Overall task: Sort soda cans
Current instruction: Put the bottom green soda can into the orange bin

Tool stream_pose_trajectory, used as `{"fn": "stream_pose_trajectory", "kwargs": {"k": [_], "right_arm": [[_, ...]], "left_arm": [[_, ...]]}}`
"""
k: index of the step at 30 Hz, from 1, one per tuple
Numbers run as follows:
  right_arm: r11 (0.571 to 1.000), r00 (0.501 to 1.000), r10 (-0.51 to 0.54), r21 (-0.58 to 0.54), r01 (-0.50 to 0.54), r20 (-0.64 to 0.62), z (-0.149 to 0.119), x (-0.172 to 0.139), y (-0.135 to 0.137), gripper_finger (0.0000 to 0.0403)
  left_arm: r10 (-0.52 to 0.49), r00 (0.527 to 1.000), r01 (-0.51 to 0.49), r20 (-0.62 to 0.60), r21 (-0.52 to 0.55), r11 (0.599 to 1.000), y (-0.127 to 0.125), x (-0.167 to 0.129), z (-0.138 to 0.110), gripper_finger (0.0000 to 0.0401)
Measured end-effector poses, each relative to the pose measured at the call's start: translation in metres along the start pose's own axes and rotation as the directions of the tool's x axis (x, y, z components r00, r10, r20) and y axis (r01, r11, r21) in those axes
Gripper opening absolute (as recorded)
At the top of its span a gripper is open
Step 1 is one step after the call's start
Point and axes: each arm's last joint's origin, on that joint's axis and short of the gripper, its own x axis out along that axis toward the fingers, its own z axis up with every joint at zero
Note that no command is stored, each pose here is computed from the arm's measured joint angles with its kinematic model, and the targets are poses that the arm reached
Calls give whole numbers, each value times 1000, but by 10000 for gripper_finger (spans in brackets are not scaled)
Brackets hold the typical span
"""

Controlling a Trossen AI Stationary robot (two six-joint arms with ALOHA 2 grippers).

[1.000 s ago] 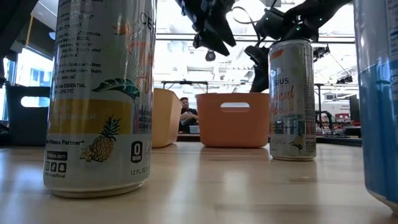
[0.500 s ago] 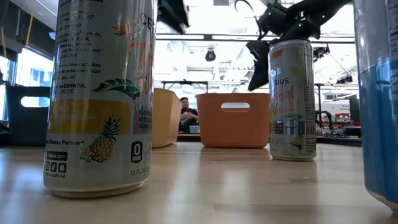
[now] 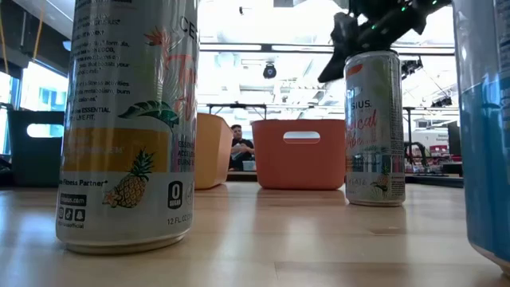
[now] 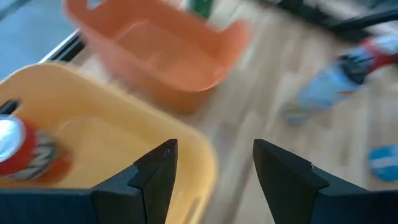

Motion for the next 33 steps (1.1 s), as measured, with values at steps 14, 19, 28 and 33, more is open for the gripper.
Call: {"fn": "stream_pose_trajectory", "kwargs": {"k": [14,19,28,33], "right_arm": [[981,980,182,54,-187,81,1,-26,33,0],[972,979,196,122,-203,63,-5,-24,44,6],[970,972,231,72,-233,32,-23,-22,79,107],[973,973,231,14,-231,14,-32,-23,93,188]], "left_arm": [[-130,992,128,8,116,985,-24,-33,-43,204],[-139,990,138,-6,165,977,-24,-33,-44,204],[-163,983,182,-85,306,935,-23,-34,-50,211],[-283,941,327,-183,287,900,-33,-31,-48,245]]}}
